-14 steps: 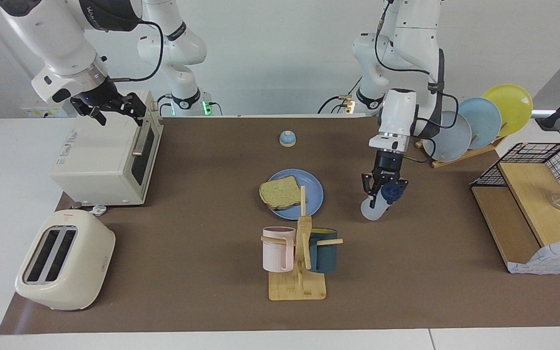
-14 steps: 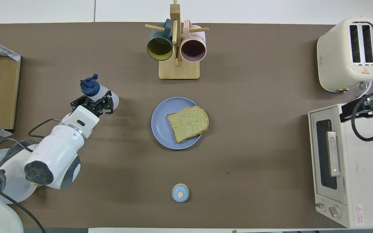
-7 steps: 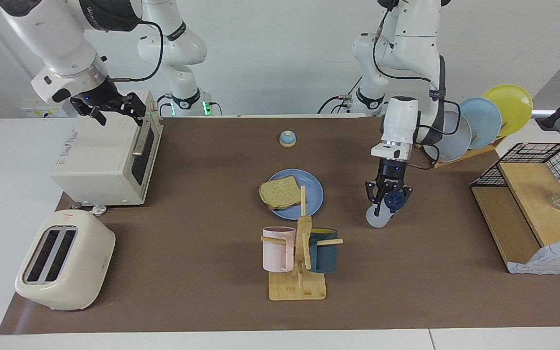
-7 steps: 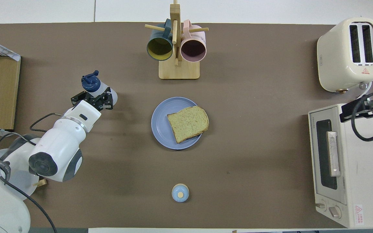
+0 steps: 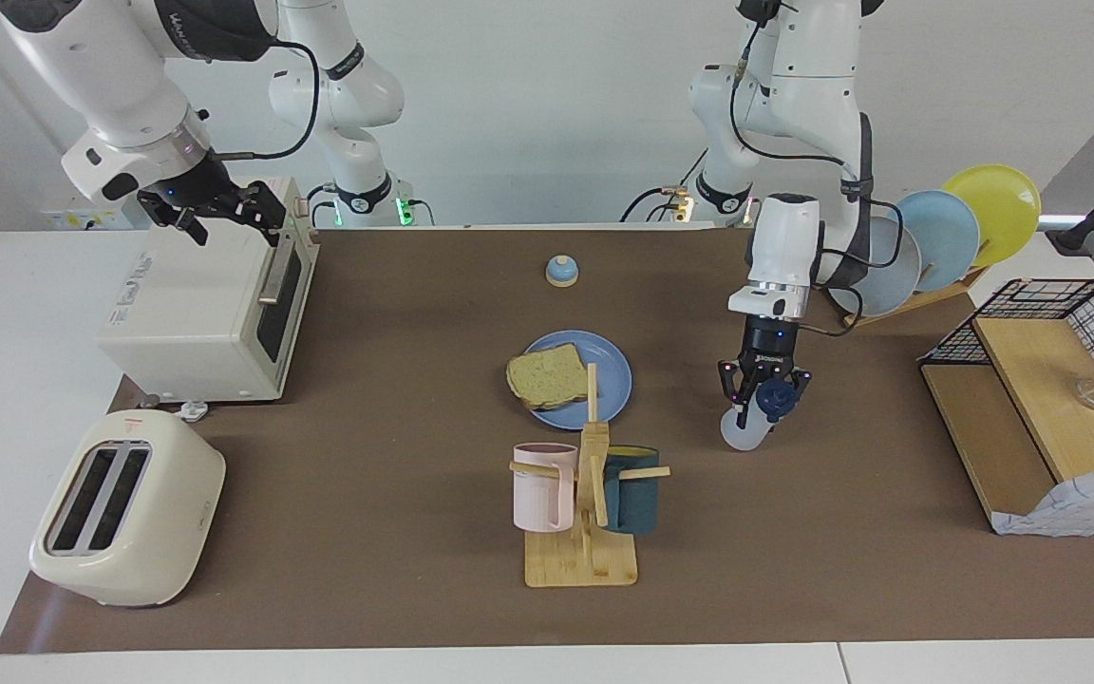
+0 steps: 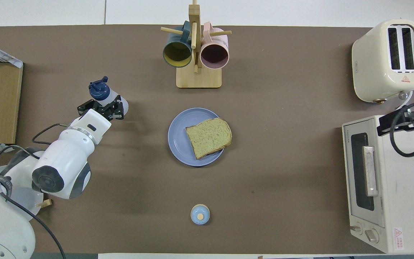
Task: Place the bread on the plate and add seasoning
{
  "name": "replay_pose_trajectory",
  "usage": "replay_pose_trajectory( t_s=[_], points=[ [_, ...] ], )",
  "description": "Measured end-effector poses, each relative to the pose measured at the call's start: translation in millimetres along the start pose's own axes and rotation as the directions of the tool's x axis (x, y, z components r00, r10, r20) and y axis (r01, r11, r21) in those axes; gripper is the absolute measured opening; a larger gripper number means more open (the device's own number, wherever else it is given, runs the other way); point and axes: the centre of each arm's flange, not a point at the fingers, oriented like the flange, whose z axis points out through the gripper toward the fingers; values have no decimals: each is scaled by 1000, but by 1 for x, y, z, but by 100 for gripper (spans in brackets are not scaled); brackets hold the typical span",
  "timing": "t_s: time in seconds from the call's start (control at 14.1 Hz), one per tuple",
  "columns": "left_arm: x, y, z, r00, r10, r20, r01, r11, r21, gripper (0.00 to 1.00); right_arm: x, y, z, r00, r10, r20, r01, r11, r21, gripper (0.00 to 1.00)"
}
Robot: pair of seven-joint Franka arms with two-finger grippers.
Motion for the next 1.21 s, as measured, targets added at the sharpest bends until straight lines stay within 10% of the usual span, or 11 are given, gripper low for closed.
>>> replay_pose_trajectory(
  t_s=[0.78, 1.21],
  points=[
    [0, 0, 6, 1000, 6, 2, -6, 1000, 2, 35, 0, 0, 0, 1000, 0, 0, 0, 1000, 0, 100],
    [0, 0, 6, 1000, 8, 0, -8, 1000, 2, 59, 0, 0, 0, 1000, 0, 0, 0, 1000, 0, 100]
  ],
)
